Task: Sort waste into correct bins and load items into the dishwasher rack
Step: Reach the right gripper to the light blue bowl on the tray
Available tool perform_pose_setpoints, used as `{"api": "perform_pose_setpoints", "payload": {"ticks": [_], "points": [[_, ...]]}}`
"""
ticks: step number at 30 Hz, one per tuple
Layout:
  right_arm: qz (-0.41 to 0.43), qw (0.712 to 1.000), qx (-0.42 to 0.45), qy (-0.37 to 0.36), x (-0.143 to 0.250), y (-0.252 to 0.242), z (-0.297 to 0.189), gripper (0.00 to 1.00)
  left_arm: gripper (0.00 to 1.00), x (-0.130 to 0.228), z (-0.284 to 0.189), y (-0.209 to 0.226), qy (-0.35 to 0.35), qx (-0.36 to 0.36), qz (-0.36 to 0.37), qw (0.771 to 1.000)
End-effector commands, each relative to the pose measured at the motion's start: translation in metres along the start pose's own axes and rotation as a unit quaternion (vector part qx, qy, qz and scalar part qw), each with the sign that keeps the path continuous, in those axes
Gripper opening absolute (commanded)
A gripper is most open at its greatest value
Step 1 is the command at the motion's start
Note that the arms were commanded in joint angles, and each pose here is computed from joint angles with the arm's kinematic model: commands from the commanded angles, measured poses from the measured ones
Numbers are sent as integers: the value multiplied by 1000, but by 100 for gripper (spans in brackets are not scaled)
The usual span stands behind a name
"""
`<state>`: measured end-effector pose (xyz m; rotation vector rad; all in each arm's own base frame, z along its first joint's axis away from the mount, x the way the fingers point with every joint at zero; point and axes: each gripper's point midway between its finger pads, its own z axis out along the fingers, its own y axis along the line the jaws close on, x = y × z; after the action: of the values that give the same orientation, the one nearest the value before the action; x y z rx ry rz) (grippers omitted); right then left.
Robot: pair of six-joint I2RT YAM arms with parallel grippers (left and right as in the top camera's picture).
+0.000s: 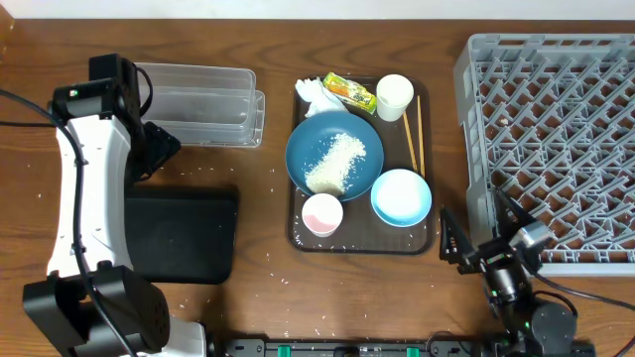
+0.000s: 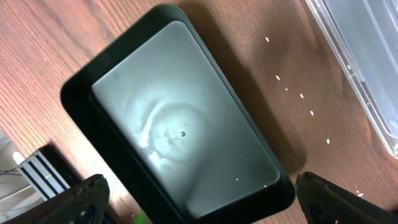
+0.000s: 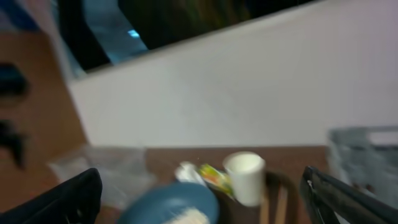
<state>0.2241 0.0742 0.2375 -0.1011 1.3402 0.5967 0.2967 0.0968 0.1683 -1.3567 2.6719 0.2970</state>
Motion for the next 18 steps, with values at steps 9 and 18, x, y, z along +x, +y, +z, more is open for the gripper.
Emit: {"api": "perform_pose_setpoints", "payload": {"ticks": [9,18], "points": [[119,986,-76,-85,-73,38,-6,99,98,1,-4,3,-2,4,0,1000],[54,988,-82,121,-69,56,30,99,98,1,-4,3,-2,3,0,1000]]}}
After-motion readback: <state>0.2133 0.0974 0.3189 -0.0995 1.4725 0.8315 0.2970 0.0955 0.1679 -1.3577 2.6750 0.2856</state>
